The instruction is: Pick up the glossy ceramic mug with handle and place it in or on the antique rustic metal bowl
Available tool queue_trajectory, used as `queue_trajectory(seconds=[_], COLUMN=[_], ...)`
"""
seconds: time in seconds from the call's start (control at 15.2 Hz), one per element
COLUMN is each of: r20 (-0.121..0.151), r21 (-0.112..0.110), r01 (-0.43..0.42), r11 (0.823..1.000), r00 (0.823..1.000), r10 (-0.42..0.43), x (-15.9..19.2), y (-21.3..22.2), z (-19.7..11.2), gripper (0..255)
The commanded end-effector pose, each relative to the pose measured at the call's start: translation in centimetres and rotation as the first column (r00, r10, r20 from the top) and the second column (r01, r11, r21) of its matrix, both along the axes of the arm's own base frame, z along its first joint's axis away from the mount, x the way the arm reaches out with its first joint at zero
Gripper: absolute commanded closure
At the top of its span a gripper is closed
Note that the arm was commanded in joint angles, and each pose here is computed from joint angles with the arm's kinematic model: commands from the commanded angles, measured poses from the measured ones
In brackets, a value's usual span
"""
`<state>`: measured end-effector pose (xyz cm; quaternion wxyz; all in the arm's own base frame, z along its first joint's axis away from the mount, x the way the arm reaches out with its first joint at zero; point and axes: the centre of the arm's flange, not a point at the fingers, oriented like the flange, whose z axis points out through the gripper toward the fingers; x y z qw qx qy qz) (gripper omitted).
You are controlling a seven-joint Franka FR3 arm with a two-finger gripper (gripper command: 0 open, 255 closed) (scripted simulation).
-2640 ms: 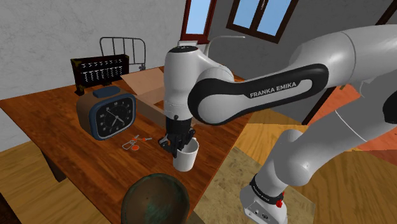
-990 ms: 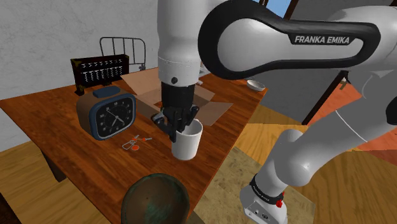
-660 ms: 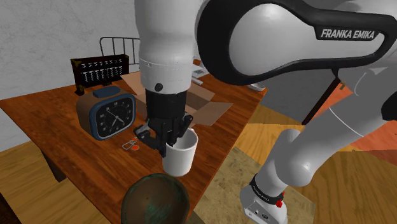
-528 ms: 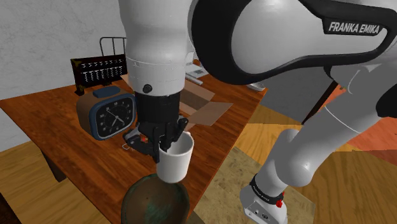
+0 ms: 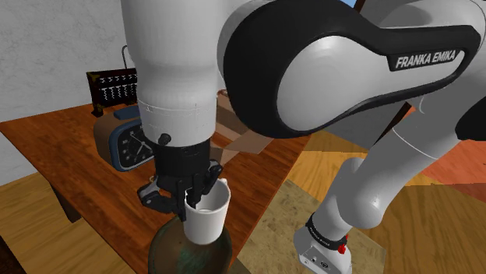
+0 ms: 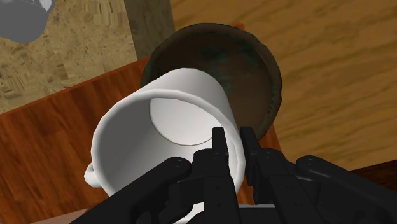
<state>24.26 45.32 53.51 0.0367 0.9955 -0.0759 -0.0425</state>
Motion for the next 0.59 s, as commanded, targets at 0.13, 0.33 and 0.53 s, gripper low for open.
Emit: queue_trajectory(seconds=[0.13,0.33,0.53], r20=[0.000,0.000,0.000], r21=[0.000,0.000,0.000], r01=[0.000,0.000,0.000], r11=[1.000,1.000,1.000], r00=[1.000,1.000,1.000], r10=[0.000,0.000,0.000], x=[0.1,0.1,0.1], y=[-0.2,-0.2,-0.2], z=[-2.2,-3.8,-5.4], gripper=[255,255,255])
